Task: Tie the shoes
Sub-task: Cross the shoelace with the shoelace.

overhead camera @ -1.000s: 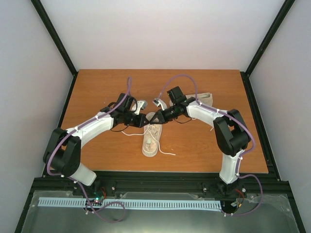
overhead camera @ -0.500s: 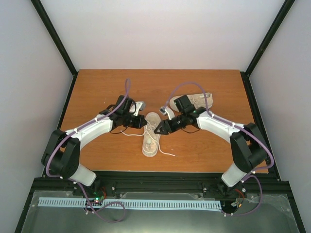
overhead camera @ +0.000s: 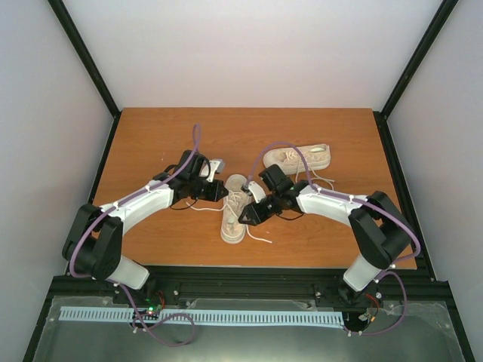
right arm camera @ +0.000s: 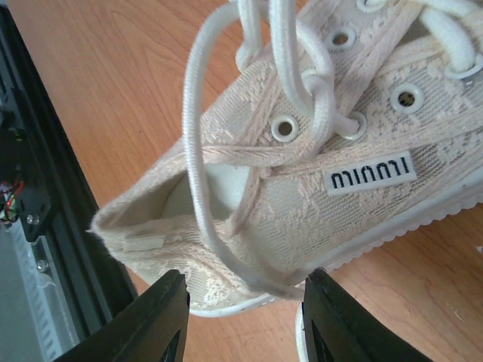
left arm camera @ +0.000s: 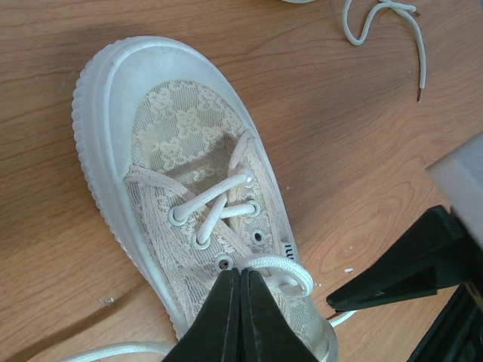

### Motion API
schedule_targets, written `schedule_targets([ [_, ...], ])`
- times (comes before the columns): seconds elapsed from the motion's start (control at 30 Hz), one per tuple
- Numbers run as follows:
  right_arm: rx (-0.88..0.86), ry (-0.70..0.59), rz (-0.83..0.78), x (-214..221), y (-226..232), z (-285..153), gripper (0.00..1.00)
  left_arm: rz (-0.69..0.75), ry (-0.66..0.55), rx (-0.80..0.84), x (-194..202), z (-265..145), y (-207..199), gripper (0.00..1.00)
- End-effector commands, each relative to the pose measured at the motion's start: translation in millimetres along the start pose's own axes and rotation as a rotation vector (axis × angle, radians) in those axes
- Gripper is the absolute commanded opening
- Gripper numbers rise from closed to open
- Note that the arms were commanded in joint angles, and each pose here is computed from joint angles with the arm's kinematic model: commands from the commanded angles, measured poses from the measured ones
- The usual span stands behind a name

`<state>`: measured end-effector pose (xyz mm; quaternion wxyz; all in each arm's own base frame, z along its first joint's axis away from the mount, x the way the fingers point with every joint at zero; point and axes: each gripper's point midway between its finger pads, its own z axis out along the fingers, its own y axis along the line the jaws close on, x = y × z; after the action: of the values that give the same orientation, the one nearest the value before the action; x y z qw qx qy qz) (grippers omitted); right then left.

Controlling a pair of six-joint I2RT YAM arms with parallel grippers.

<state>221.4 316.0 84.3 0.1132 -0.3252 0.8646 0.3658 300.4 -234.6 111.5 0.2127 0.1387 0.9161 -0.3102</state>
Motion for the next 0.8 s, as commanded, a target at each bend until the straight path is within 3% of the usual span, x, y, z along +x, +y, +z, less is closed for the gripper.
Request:
schedule_targets([
  [0.0,0.013,0.007,-0.053,-3,-1,12,0.43,-0.005,-0.038,0.018,-8,-6,-5,0.01],
  [0.17,0.039,0.03,-0.06,4,-4,18,0.4,-0.007,-0.039,0.018,-9,-7,-6,0.01],
  [0.37,0.083,0.016,-0.047,1,-9,13,0.04,0.011,-0.046,0.063,-11,-10,-16,0.01],
  [0.77,0.042,-0.016,0.107,-34,-33,-21,0.03,0.046,0.005,0.21,12,-29,-44,0.01],
])
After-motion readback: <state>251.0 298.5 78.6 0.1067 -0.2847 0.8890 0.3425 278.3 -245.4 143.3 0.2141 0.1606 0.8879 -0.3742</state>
